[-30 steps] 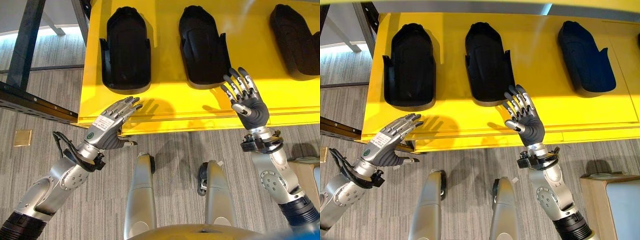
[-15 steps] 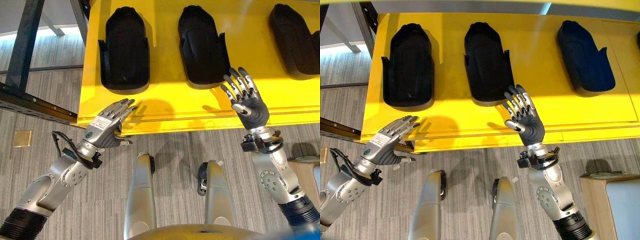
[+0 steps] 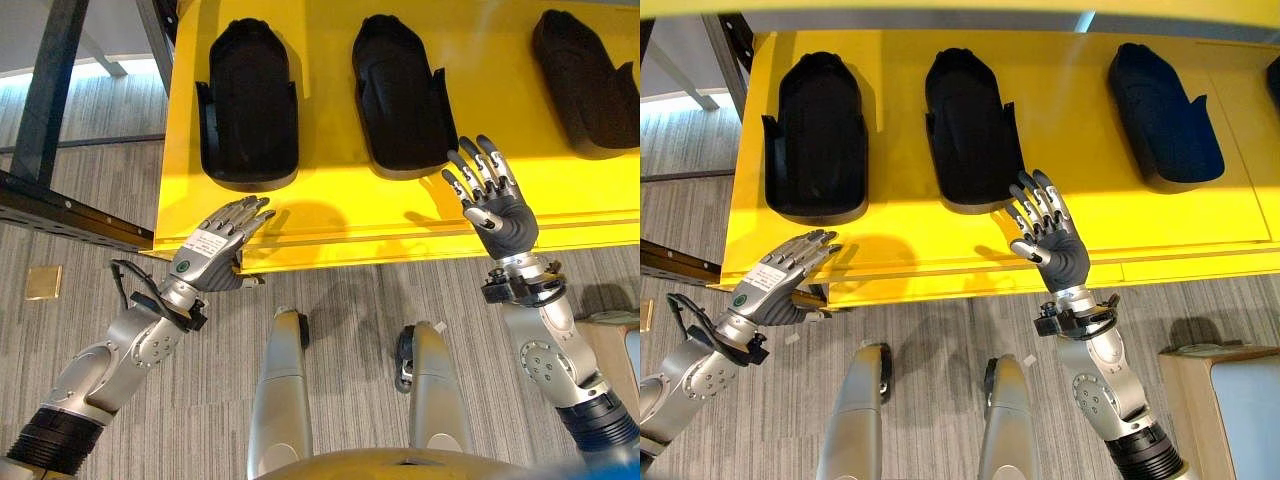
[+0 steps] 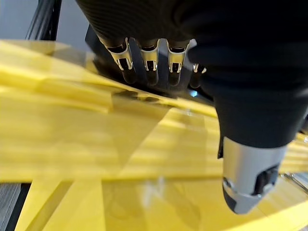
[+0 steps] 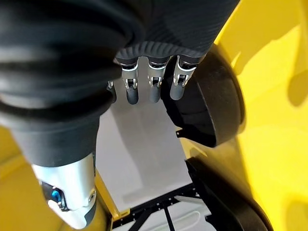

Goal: Move parts from the plastic box to the shelf.

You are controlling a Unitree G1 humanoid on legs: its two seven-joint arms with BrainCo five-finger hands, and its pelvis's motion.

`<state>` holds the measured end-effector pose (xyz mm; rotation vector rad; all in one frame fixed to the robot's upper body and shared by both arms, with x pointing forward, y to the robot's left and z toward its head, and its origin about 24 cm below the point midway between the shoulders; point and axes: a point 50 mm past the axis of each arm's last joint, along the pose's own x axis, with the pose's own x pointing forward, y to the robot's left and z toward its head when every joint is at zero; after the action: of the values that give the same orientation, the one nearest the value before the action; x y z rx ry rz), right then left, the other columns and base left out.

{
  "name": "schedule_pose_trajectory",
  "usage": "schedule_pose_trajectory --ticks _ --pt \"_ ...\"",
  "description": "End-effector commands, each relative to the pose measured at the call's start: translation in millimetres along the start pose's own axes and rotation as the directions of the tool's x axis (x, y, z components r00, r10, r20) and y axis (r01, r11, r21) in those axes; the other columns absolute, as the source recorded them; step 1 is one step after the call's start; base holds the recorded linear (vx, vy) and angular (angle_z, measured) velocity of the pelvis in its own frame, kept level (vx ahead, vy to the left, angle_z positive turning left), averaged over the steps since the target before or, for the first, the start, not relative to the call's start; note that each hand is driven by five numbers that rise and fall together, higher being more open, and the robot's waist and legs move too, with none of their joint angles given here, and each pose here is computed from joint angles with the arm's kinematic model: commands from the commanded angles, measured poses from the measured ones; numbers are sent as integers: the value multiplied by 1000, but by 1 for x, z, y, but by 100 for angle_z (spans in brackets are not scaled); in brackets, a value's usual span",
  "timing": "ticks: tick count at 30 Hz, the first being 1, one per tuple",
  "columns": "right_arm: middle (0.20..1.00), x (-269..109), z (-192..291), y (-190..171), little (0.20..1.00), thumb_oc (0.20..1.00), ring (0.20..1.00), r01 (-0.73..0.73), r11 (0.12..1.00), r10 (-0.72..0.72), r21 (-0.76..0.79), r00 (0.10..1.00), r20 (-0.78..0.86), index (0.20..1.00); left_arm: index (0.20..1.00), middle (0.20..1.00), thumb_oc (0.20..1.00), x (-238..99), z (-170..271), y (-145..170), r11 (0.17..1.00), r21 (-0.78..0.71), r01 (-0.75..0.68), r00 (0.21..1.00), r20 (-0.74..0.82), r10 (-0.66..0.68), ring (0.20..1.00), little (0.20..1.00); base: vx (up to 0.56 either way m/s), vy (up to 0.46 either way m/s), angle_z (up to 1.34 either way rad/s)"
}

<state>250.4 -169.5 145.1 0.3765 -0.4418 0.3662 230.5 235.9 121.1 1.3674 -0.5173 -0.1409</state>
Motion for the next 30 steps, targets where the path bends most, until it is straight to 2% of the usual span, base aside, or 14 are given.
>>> schedule_pose_trajectory --ticks 1,16,30 --pt "1000 -4 8 2 1000 1000 1000 -21 1000 22 -14 998 54 1000 1000 1000 1000 2 -5 5 998 24 -62 998 -16 63 1000 1000 -80 10 -1" --pt "1000 -4 5 3 1000 1000 1000 -17 1000 17 3 999 43 1000 1000 1000 1000 15 -18 9 985 67 -162 983 -77 166 1000 1000 11 6 -3" --pt "1000 -2 3 5 1000 1000 1000 -28 1000 28 12 999 37 1000 1000 1000 1000 28 -19 9 977 79 -200 975 -79 206 1000 1000 0 0 0"
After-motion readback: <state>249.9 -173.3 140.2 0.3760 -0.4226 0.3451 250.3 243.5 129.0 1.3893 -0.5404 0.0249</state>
